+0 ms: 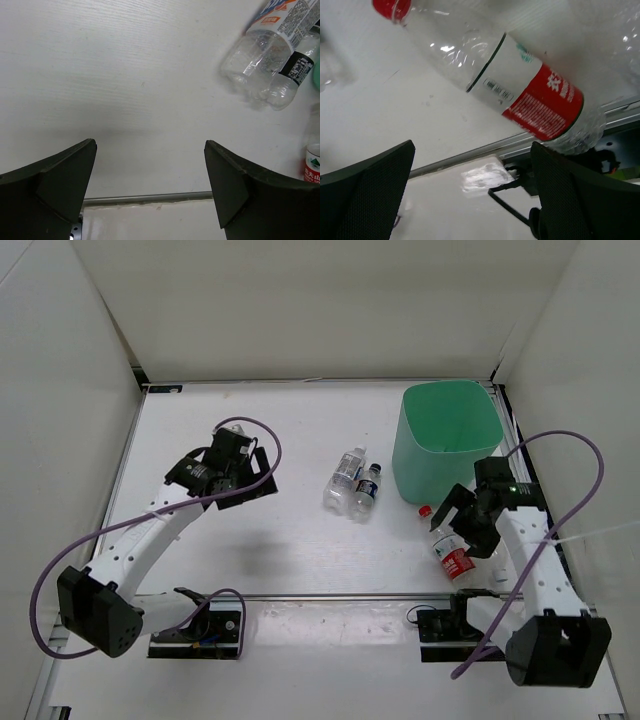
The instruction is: Put the plastic bottles in the bin
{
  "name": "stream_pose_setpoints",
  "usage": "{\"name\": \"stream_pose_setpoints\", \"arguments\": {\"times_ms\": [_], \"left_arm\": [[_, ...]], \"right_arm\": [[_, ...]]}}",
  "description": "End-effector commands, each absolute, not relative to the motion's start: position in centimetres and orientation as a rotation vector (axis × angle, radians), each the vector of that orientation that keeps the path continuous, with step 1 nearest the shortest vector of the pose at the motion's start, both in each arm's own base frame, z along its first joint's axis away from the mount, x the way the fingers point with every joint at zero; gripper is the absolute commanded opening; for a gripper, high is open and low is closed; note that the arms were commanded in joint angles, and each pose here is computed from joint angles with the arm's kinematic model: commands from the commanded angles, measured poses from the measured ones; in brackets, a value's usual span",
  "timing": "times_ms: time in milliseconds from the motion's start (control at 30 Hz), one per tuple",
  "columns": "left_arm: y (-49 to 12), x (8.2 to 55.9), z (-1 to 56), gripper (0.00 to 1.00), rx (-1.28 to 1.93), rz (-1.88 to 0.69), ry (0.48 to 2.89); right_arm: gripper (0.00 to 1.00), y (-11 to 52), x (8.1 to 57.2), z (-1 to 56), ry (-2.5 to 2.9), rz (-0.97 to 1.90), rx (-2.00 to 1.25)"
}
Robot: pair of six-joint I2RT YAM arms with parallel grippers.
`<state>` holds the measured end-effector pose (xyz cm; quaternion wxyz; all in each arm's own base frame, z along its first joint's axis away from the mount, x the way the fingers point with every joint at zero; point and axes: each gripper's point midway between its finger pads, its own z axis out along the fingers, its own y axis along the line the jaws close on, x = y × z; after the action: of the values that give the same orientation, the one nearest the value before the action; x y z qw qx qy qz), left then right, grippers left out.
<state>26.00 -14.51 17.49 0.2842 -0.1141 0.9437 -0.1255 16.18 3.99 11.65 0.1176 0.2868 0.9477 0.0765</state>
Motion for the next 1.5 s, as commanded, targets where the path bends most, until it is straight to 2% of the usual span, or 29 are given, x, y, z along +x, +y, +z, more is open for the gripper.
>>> {"name": "stream_pose_setpoints", "arguments": {"times_ms": [0, 67, 300, 733, 1000, 1167, 1333, 1467], "left_arm": [[-14.5, 25.5, 17.7, 1.0, -0.267, -0.36, 2.5], [-14.4, 25.4, 17.8, 1.0, -0.267, -0.367, 2.49], [-14.1, 25.0, 16.7, 1.0, -0.294, -0.353, 2.502], [-14.1, 25.1, 16.5, 1.0, -0.305, -0.362, 2.493], [-13.8, 24.4, 16.9, 1.0, -0.317, -0.365, 2.494], [-13.6, 23.9, 16.9, 1.0, -0.317, -0.358, 2.503], [-13.2, 23.2, 16.7, 1.0, -0.318, -0.357, 2.505], [-13.0, 22.8, 16.3, 1.0, -0.318, -0.356, 2.506]], "right_arm": [[1.0, 2.1, 18.0, 11.9, 2.751, 0.084, 0.727], [1.0, 1.7, 19.1, 12.7, 2.742, 0.071, 0.686], [1.0, 1.0, 21.1, 13.4, 2.72, -0.218, 0.212], [1.0, 2.9, 21.3, 10.7, 2.841, -0.156, -0.07], [1.0, 4.8, 19.8, 9.4, 2.854, -0.24, -0.517], [1.0, 3.8, 18.3, 6.9, 2.892, -0.371, -0.617], [1.0, 2.7, 19.3, 6.2, 2.886, -0.511, -0.619], [1.0, 3.3, 19.3, 5.2, 2.943, -0.492, -0.647]]}}
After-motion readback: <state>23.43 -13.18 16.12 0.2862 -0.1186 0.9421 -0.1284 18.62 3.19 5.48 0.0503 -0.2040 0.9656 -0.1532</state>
